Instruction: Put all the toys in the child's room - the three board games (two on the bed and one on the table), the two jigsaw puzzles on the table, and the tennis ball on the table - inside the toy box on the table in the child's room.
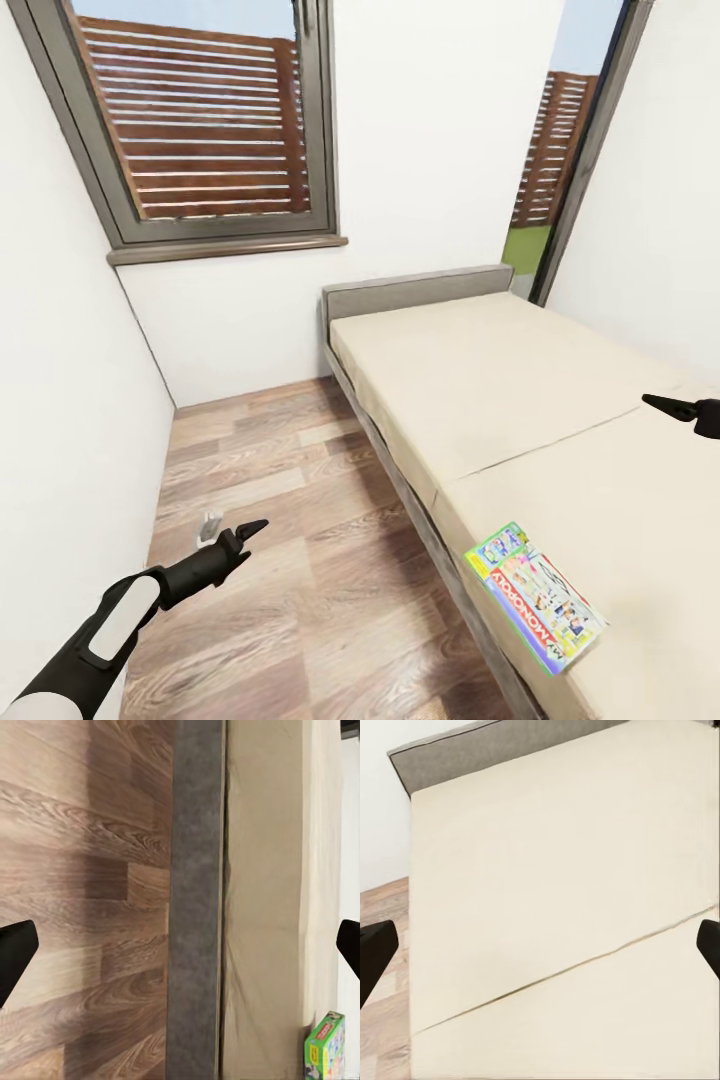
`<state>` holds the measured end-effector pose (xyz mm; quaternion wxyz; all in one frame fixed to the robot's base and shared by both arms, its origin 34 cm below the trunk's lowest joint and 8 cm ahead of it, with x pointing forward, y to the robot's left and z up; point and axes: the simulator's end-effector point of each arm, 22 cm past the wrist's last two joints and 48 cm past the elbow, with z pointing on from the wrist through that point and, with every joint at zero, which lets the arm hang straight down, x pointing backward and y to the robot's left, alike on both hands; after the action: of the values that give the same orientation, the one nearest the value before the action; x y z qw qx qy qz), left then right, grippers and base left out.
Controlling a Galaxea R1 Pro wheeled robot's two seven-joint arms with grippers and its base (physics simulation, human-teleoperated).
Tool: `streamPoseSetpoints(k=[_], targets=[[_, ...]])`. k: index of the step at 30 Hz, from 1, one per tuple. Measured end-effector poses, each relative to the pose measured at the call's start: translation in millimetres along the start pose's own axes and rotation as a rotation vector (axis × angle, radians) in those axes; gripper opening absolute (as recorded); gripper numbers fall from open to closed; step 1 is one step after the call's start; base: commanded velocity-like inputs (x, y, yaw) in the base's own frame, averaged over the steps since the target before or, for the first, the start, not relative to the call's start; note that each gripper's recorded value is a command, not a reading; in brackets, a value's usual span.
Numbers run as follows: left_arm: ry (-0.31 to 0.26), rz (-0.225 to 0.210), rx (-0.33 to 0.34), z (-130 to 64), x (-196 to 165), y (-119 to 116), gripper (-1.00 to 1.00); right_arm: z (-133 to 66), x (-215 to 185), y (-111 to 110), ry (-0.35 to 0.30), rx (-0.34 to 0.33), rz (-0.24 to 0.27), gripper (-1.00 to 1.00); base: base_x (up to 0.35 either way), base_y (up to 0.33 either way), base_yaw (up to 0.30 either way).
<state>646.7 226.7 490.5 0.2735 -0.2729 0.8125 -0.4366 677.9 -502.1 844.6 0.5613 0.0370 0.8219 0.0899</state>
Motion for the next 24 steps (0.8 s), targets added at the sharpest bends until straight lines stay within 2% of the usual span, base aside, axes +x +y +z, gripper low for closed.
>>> streamPoseSetpoints(k=[12,24], targets=[[-0.004,-0.002,-0.001,-0.5,-1.3,0.4,1.00,0.0,0.0,0.0,0.000,0.000,0.000,1.00,0.001,0.000,-0.284],[0.001,-0.003,-0.011,0.6,0.5,3.2,1.00,0.8,-1.2,1.1,-0.006,-0.002,-0.008,1.00,0.099,0.000,-0.039]])
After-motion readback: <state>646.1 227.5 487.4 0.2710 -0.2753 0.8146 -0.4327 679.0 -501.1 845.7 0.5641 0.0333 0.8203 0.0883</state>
